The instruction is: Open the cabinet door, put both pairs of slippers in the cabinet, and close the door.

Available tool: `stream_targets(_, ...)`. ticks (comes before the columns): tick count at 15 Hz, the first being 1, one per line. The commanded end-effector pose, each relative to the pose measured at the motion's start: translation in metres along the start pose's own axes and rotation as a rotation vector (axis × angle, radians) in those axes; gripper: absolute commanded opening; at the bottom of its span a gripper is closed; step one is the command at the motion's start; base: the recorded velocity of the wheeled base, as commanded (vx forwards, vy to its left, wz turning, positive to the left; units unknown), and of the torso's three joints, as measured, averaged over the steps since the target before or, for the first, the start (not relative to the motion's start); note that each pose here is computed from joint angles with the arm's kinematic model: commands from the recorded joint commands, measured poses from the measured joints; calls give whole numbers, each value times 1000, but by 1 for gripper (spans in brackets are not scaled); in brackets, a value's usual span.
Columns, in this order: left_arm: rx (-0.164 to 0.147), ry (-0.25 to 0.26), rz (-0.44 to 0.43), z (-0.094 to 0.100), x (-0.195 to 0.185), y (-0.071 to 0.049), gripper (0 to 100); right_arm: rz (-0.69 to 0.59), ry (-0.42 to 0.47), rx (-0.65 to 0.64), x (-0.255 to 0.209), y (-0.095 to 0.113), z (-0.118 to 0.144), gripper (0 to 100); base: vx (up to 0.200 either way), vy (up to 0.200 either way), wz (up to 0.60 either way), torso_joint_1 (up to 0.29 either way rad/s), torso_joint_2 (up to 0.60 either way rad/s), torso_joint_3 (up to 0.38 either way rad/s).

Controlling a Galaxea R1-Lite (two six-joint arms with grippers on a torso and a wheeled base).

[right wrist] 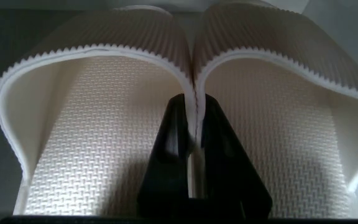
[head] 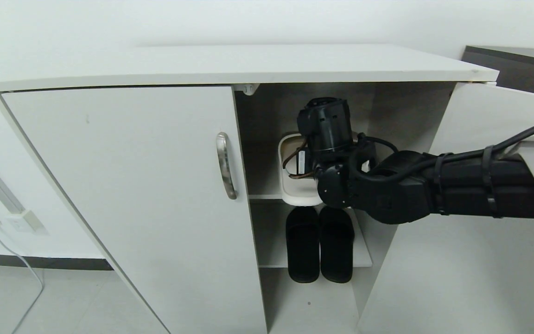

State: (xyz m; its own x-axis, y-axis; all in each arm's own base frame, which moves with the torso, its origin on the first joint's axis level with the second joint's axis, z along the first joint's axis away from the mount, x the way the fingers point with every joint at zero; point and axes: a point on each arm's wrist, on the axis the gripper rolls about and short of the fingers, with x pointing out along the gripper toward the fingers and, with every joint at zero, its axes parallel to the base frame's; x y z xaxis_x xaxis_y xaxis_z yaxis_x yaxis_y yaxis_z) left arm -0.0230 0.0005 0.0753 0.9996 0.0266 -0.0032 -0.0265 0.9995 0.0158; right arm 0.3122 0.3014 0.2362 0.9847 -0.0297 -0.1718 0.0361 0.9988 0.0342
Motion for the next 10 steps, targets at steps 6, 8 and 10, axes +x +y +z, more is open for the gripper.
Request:
stream_targets(6, 0, 1, -1, 0, 0, 0, 0, -31, 17, -33, 24, -1, -10, 0, 0, 0, 0, 0, 0, 0)
stream_targets(8, 0, 1, 1, 0, 0, 0, 0, -13, 25, -36, 25, 0, -12, 0, 0, 0, 0, 0, 0, 0)
stream_targets(10, 0, 1, 1, 0, 0, 0, 0, -14, 29, -39, 26, 1, -14, 0, 0, 0, 0, 0, 0, 0)
